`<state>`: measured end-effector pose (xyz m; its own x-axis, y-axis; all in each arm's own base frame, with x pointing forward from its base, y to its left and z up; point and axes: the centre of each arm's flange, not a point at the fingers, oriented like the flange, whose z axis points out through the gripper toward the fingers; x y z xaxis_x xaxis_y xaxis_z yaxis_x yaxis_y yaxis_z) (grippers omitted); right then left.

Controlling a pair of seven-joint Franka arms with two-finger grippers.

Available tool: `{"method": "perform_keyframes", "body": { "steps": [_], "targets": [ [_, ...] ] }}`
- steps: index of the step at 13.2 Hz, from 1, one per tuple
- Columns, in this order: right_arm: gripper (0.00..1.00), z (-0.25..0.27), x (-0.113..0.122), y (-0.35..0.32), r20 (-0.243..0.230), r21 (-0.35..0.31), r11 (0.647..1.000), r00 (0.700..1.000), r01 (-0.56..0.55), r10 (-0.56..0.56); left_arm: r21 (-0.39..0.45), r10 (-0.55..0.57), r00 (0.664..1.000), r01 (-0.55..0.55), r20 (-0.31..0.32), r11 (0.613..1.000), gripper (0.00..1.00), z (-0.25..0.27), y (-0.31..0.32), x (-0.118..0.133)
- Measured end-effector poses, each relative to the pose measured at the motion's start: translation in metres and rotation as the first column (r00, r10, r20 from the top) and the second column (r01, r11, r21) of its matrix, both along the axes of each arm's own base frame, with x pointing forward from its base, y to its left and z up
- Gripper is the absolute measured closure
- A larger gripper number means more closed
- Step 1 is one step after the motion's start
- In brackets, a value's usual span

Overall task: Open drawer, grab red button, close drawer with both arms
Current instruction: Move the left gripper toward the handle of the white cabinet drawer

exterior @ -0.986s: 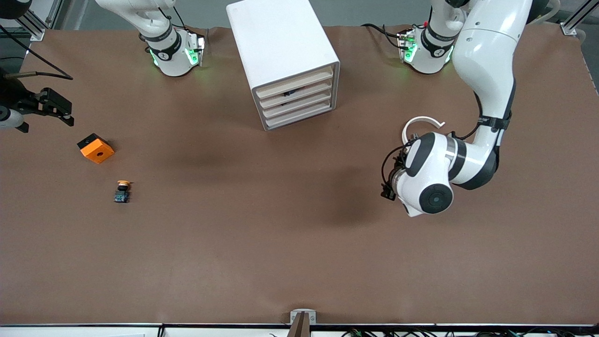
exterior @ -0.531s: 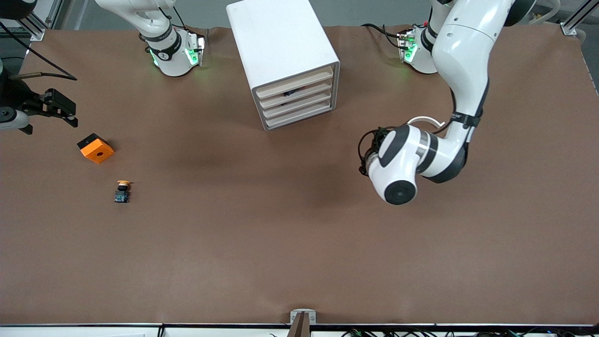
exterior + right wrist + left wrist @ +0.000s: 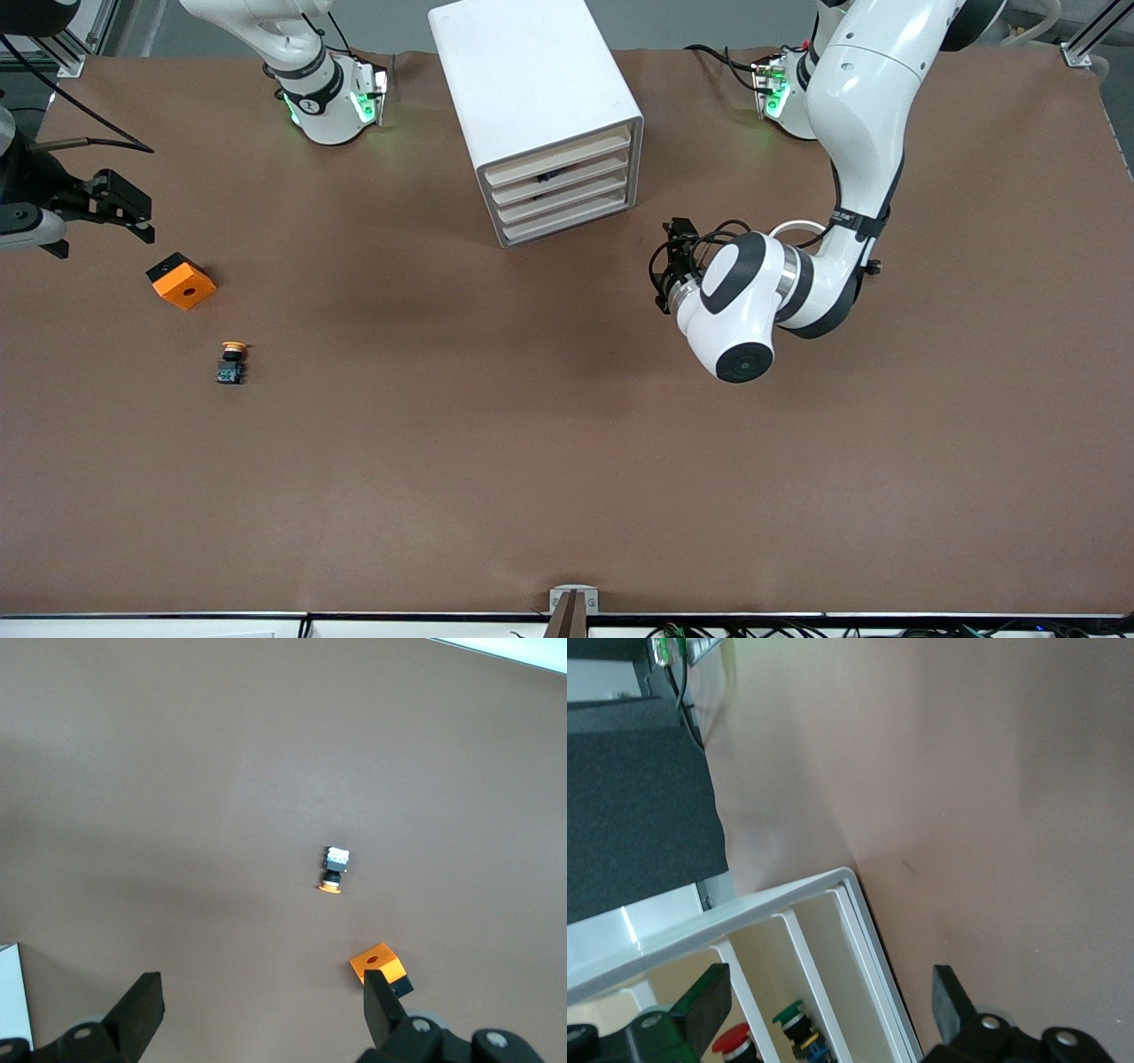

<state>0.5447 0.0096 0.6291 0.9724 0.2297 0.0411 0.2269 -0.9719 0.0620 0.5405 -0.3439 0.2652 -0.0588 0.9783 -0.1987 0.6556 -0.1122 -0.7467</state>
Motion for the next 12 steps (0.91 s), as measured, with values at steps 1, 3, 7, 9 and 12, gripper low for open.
{"method": "perform_keyframes", "body": {
  "steps": [1, 3, 7, 9, 12],
  "targets": [
    [0.0, 0.0, 0.0, 0.001, 0.001, 0.0, 1.0, 1.0, -0.002, 0.002, 0.0, 0.023, 1.0, -0.023, -0.012, 1.0, 0.0, 0.0, 0.0, 0.001],
    [0.0, 0.001, 0.001, 0.004, 0.004, 0.0, 1.0, 1.0, -0.007, 0.007, 0.007, 0.09, 0.994, -0.09, -0.063, 0.996, 0.0, -0.008, -0.002, 0.0],
    [0.0, 0.005, 0.001, 0.009, 0.012, 0.001, 1.0, 1.0, -0.017, 0.017, -0.004, 0.177, 0.969, -0.181, -0.175, 0.984, 0.0, -0.035, -0.013, -0.005],
    [0.0, 0.006, 0.001, 0.012, 0.014, 0.012, 1.0, 1.0, -0.02, 0.02, -0.019, 0.211, 0.954, -0.22, -0.216, 0.975, 0.0, -0.037, -0.019, -0.007],
    [0.0, 0.007, 0.001, 0.015, 0.015, 0.023, 0.999, 1.0, -0.023, 0.023, -0.027, 0.244, 0.932, -0.261, -0.268, 0.965, 0.0, -0.043, -0.028, -0.011]
  ]
}}
